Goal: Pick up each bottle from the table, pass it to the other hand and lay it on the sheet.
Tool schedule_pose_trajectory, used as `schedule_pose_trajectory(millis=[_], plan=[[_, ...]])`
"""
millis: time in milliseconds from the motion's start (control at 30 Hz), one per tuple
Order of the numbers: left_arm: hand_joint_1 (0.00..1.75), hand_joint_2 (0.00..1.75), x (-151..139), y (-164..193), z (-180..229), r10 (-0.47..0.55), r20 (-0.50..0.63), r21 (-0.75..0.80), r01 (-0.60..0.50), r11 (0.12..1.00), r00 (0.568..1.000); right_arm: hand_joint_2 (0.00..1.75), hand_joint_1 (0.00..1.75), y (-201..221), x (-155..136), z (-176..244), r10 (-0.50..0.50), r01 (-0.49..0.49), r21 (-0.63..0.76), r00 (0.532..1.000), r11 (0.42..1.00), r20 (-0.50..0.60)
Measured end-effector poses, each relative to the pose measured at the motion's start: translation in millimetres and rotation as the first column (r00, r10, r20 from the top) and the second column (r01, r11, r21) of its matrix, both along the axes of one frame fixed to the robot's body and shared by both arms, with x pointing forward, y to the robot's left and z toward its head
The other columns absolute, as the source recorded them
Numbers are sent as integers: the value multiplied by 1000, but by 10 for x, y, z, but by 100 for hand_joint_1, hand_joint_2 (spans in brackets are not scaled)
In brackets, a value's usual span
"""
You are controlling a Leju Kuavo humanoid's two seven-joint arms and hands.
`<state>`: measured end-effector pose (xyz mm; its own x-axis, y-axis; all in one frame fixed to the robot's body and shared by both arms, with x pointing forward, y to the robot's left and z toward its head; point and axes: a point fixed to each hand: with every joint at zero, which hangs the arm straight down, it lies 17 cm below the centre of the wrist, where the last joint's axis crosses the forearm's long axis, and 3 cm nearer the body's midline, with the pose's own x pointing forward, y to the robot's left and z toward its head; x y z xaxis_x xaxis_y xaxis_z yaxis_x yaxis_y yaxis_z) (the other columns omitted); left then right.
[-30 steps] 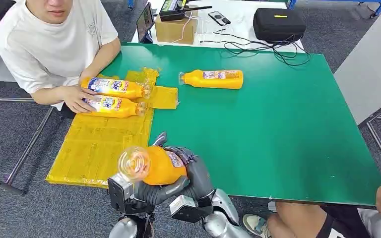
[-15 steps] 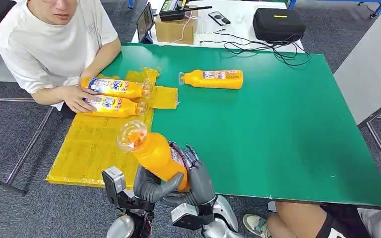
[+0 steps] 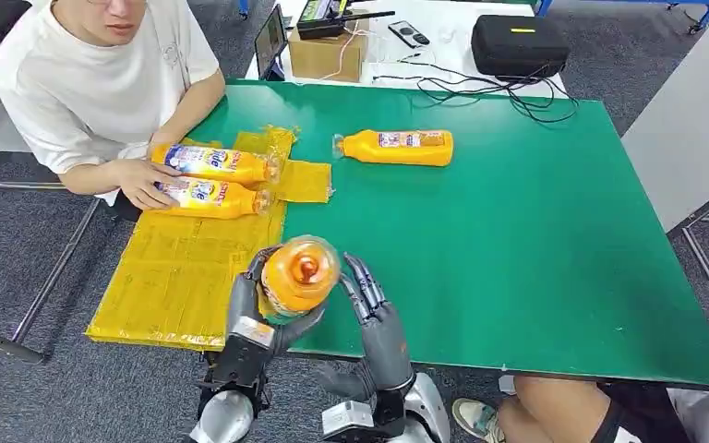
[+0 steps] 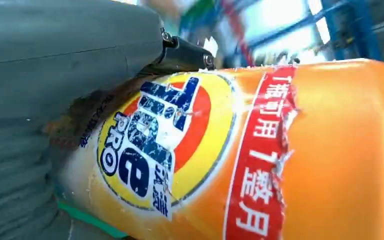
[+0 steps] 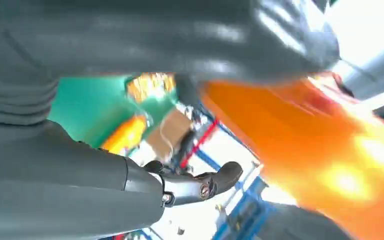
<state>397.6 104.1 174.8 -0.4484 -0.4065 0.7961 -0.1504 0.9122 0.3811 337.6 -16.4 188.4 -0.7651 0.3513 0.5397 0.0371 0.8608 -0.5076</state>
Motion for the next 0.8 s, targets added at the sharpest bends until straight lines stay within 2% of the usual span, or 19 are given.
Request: schedule_pose_trajectory(millis=[100,267,400,467,500,700,800], plan=[[175,175,76,66,-191,23,-17,130,-21,991,1000,0,0,-132,2,24,-31,31,13,1000,999,2],[175,175,226,204,-464,77,-71,246,-58,968,995,0,0,-225,13,-42,-40,41,16,999,999,-28],[175,175,413,357,-646,188,-16,497,-155,853,982,0,0,-216,7,-94,-23,24,15,998,1000,-53],[175,175,452,377,-673,200,-2,540,-167,825,980,0,0,-212,8,-101,-18,19,15,998,1000,-57],[175,175,553,437,-727,219,26,629,-187,755,975,0,0,-196,10,-125,-1,2,15,997,1000,-73],[175,175,837,496,-937,258,-22,716,-165,678,966,0,0,-184,24,-190,21,-18,28,994,999,-110],[175,175,1015,521,-1148,283,-94,793,-100,601,955,0,0,-184,54,-178,26,-22,35,993,999,-114]])
